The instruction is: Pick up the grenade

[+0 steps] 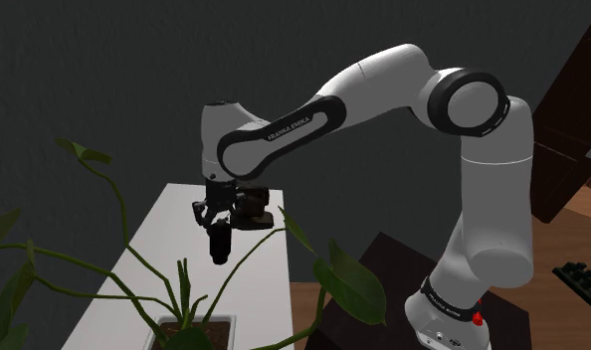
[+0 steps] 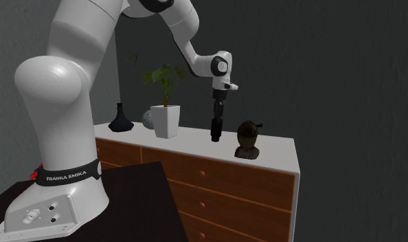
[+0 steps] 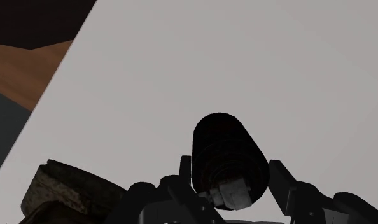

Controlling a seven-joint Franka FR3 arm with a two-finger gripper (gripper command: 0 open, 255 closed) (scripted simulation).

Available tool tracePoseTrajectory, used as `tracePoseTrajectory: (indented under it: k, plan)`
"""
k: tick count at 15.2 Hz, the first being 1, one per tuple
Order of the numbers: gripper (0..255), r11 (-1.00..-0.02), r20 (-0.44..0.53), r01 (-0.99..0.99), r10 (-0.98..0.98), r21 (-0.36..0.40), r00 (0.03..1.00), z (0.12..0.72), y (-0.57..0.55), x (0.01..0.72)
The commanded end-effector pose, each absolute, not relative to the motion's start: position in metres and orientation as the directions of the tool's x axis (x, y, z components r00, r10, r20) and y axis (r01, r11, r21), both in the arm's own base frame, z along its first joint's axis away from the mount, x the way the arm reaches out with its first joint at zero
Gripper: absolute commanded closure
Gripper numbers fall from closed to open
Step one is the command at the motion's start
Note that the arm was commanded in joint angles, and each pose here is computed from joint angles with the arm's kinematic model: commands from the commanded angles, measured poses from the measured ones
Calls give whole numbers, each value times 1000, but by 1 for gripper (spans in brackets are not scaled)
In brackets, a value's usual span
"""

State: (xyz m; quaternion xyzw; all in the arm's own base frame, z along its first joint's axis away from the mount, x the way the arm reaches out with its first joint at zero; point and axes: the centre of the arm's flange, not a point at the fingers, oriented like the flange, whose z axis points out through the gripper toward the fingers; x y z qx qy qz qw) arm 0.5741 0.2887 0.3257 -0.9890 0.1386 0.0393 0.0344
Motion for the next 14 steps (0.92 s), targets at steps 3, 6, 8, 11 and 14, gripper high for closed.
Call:
tracePoseTrajectory:
  k: [3, 6, 8, 11, 14]
  plan:
    - [255, -959, -87, -277, -271, -57, 958, 346, 288, 574]
    - [255, -959, -87, -277, -271, -57, 958, 362, 288, 574]
    - [255, -959, -87, -277, -271, -57, 958, 373, 288, 574]
    - [255, -959, -87, -277, -271, -57, 958, 388, 288, 574]
    - [255, -959, -87, -277, -271, -57, 958, 394, 288, 574]
